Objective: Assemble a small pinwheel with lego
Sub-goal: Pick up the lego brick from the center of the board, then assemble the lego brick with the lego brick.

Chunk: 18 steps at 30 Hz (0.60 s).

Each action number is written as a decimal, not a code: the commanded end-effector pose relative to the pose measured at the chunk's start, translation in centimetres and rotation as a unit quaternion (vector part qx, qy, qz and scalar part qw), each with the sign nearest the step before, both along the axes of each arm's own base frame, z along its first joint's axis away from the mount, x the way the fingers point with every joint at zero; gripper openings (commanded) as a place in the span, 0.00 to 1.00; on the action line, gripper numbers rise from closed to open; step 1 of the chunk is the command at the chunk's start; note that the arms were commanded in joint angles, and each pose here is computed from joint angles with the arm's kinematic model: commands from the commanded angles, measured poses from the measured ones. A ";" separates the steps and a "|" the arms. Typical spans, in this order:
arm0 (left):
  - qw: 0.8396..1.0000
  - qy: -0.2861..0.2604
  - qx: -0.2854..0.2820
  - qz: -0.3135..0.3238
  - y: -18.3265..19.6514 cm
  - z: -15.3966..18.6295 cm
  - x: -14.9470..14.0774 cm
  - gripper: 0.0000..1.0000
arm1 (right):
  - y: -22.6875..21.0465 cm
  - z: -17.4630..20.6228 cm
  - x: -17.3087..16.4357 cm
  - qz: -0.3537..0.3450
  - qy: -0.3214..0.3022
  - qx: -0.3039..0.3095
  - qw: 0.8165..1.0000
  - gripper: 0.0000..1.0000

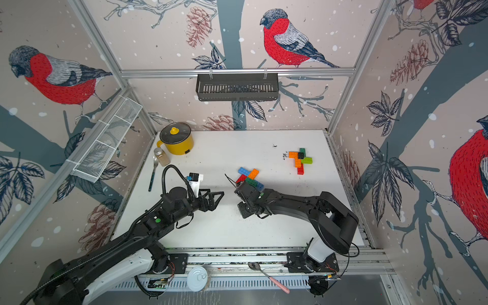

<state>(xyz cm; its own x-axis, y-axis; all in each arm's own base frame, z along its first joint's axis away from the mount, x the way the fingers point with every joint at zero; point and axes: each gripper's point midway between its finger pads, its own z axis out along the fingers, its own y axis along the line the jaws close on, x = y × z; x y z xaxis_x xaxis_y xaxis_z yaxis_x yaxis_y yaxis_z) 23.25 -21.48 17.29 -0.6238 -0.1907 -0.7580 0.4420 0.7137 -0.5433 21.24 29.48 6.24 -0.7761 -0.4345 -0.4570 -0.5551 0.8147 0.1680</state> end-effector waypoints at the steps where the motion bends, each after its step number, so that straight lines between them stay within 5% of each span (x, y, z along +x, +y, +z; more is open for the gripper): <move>1: 1.000 -0.012 -0.014 0.013 0.4 0.8 0.2 0.97 | 0.1 3.0 2.1 -0.025 -0.026 0.024 0.999 0.25; 7: 0.998 -0.033 -0.038 -0.024 -0.7 1.0 -0.4 0.97 | -1.4 6.1 7.7 -0.057 -0.053 0.049 0.996 0.24; 18: 0.999 -0.023 -0.010 -0.044 -1.7 -1.5 0.1 0.97 | -2.4 4.3 13.5 0.057 -0.081 -0.002 0.995 0.24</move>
<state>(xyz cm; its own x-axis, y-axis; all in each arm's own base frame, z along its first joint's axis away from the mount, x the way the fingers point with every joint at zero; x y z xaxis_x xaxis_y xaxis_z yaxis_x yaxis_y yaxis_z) 23.17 -22.56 14.83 -0.6372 -0.1509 -0.7558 0.4788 0.6909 -0.5416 34.74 26.56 10.85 -0.6991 -0.4195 -0.5790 -0.5693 0.8166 0.0956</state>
